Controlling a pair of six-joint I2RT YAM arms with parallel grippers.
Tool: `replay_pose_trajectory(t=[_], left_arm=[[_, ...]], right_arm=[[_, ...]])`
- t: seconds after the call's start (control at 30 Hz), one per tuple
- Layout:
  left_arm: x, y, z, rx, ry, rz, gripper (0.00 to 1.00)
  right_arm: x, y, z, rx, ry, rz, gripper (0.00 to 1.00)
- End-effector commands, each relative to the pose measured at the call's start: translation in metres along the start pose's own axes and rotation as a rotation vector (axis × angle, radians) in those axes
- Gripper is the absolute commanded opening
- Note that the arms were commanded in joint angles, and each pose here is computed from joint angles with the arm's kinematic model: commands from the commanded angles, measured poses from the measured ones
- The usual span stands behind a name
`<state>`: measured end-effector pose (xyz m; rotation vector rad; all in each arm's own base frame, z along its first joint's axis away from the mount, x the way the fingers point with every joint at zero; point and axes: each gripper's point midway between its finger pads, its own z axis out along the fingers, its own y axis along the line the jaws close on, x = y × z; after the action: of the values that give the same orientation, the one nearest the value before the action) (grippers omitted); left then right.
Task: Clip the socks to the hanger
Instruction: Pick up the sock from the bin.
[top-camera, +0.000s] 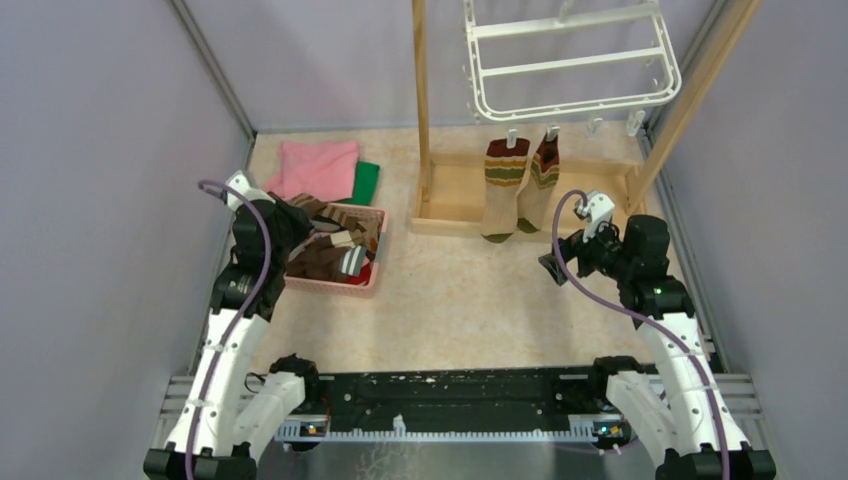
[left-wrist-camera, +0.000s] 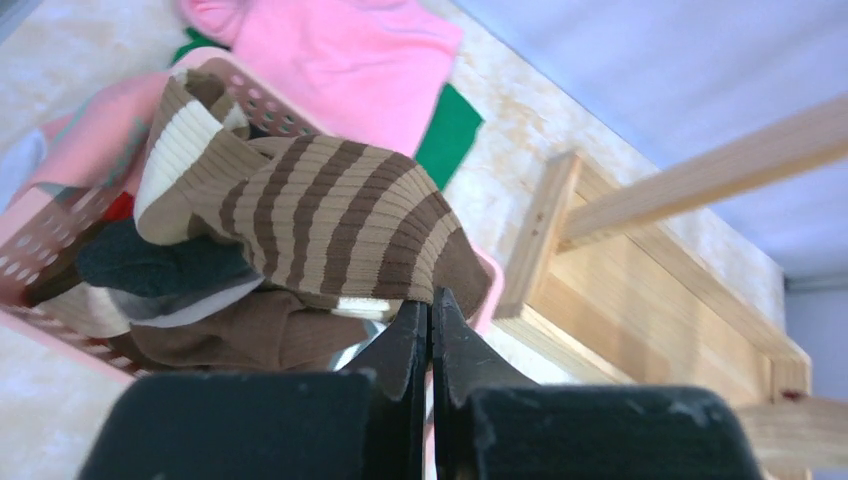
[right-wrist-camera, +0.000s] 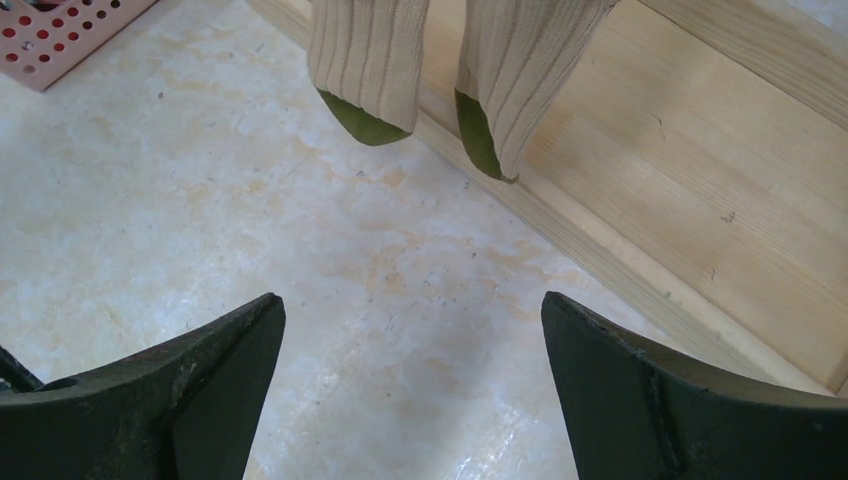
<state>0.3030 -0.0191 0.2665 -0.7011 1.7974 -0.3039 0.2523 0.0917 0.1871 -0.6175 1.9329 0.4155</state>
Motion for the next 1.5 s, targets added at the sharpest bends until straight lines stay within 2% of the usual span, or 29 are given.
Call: replay_pose_trajectory(t=[0.0,0.1,0.2,0.33,0.43,0.57,0.7,0.93,1.17,1.47], left_arm=[[-0.014,-0.047,-0.023,0.238,0.017,0.102,0.0],[-0.019,-0.092,-0.05,0.505,0.036,0.211,0.0],[-0.017,-0.131,-0.088,0.782,0.059,0.302,0.0],[-0.008,-0.165,-0.135,1.082,0.151,0.331,0.0],[-0.002,-0.179,-0.168,1.278,0.22,0.312,0.0],[0.005,-0.189,-0.191,1.393,0.214,0.29,0.0],[0.031,-0.204,-0.197,1.444,0.238,0.226,0.0],[0.114,-0.252,-0.214,1.507,0.408,0.105,0.0],[0.139,-0.3,-0.222,1.383,0.54,-0.132,0.0],[0.147,-0.311,-0.204,1.233,0.605,-0.347,0.0]], right_arm=[[-0.01,0.007,-0.003,-0.038,-0.035,-0.036,0.99],[-0.008,0.022,-0.003,-0.13,-0.04,-0.064,0.98],[-0.003,0.052,-0.008,-0.314,-0.058,-0.135,0.96],[0.003,0.088,-0.021,-0.55,-0.115,-0.258,0.92],[0.003,0.102,-0.031,-0.654,-0.161,-0.38,0.9],[-0.015,0.114,-0.046,-0.746,-0.245,-0.523,0.9],[-0.048,0.119,-0.057,-0.776,-0.31,-0.556,0.91],[-0.097,0.116,-0.066,-0.748,-0.352,-0.596,0.9],[-0.125,0.119,-0.066,-0.766,-0.397,-0.636,0.89],[-0.117,0.122,-0.064,-0.776,-0.385,-0.589,0.86]])
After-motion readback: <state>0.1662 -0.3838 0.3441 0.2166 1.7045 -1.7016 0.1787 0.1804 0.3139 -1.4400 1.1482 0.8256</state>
